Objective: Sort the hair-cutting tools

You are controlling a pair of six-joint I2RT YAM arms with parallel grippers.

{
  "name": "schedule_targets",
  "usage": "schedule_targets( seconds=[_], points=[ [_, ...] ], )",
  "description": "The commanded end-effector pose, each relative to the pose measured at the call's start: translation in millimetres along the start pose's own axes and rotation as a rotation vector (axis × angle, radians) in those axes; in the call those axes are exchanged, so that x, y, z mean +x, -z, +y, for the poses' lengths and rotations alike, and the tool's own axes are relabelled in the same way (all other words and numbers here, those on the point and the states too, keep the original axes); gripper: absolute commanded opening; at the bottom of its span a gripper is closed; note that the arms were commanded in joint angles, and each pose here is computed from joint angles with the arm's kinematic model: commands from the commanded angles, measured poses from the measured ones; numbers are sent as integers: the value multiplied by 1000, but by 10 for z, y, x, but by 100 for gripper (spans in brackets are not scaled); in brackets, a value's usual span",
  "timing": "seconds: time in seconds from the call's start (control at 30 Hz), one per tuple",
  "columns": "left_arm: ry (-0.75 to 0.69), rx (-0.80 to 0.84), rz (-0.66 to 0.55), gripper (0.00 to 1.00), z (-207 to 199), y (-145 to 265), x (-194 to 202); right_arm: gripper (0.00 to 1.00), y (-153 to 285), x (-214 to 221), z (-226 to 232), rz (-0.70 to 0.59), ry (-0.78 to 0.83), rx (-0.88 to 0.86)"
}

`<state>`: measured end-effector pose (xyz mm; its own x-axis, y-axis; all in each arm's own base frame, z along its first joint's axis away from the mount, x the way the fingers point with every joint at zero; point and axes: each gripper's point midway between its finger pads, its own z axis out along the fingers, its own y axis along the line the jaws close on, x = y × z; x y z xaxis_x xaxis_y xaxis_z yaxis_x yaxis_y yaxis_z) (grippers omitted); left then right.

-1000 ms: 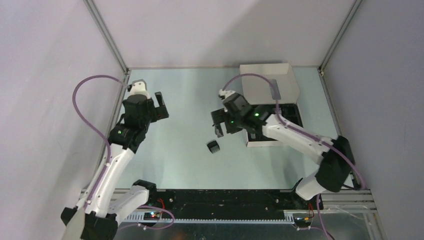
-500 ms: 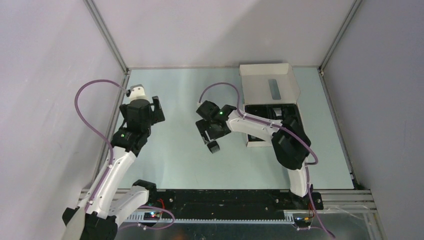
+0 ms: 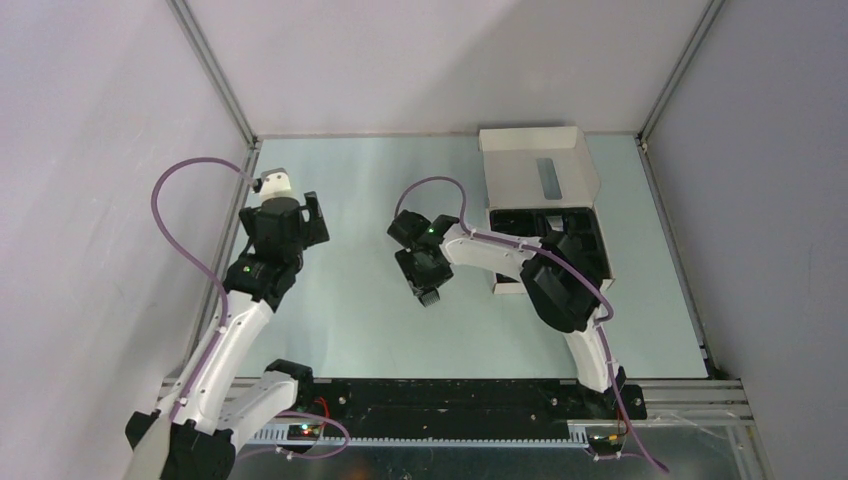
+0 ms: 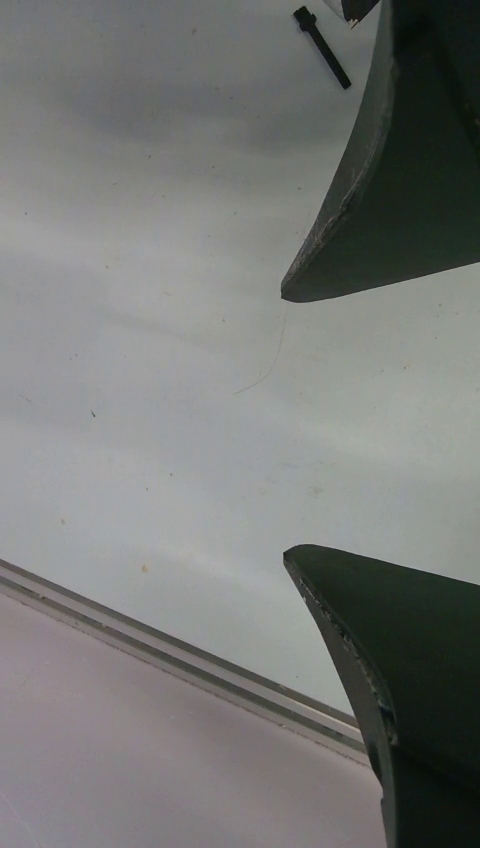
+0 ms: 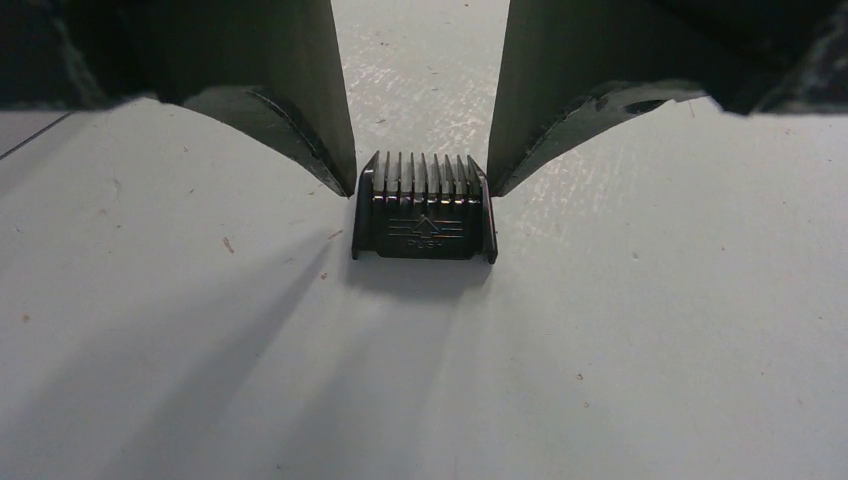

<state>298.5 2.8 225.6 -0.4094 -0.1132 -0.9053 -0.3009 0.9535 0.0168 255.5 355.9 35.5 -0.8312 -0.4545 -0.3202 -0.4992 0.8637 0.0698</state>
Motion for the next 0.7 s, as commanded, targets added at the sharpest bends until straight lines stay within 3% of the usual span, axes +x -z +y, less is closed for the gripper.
schedule_targets(
  seconds=[0.0,0.67],
  points=[
    [5,-7,-39,98,8,-28,-105,55,49,-96,108,-16,9,-22],
    [-4,4,-31,97,-17,-41,-87,46,-58,-49,75,0,48,32]
  ],
)
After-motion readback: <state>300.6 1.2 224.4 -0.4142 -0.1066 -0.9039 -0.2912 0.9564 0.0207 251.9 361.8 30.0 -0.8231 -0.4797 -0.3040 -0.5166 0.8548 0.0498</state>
